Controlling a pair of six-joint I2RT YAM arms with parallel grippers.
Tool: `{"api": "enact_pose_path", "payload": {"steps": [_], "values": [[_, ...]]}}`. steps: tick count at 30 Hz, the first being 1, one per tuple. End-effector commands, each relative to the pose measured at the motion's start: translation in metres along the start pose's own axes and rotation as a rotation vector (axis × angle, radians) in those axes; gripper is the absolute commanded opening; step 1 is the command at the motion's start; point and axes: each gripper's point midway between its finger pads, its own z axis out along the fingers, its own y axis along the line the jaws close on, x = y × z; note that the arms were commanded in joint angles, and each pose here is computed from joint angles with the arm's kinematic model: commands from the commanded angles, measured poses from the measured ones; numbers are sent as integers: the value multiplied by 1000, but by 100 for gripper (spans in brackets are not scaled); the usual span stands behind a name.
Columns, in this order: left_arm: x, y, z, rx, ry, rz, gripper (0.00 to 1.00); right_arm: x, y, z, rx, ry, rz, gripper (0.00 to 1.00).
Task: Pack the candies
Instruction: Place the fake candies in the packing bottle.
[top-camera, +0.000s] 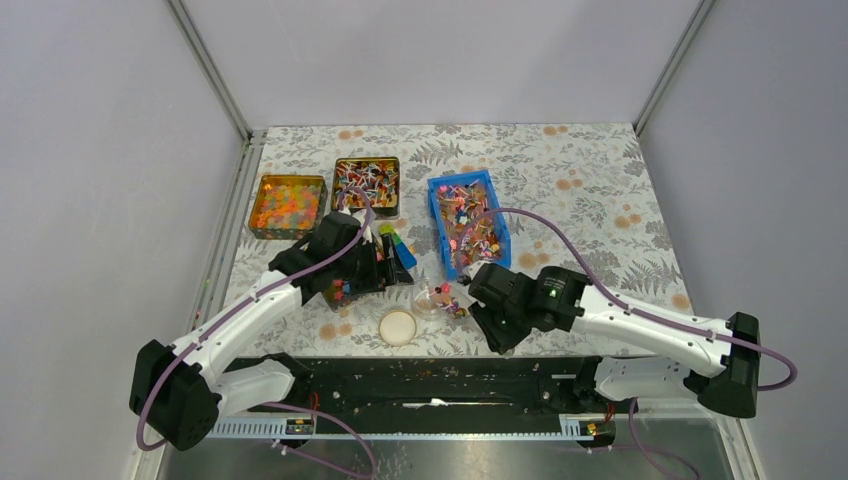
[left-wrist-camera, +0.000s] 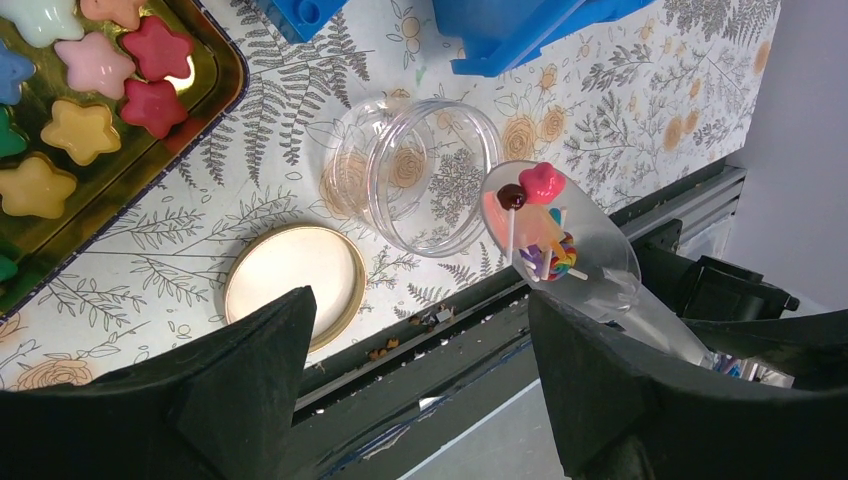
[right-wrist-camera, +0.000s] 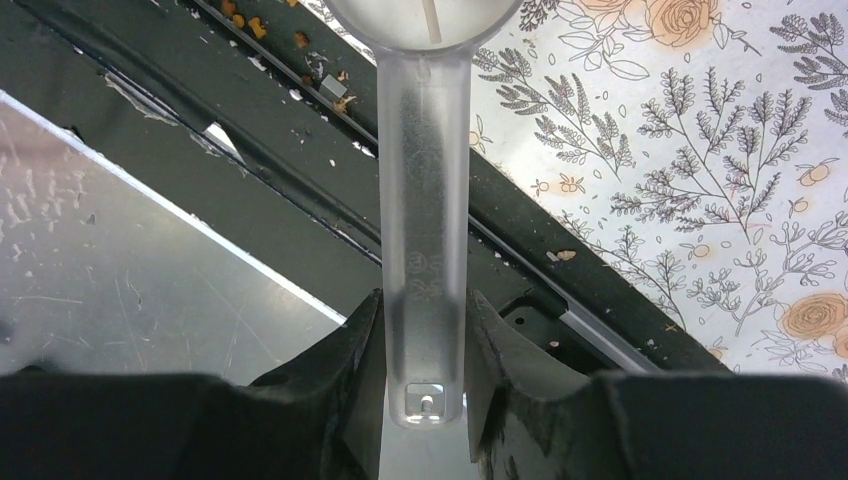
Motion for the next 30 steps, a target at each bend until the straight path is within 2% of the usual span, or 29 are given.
{"api": "enact_pose_path", "payload": {"steps": [1,30], "values": [[-13,-14,-10,35,-60,43,78,-5,9,-12,-24,18,-23,0],[-13,-11,-10,23,-59,62,78,-9,17,-23,36,254,-81,0]]}}
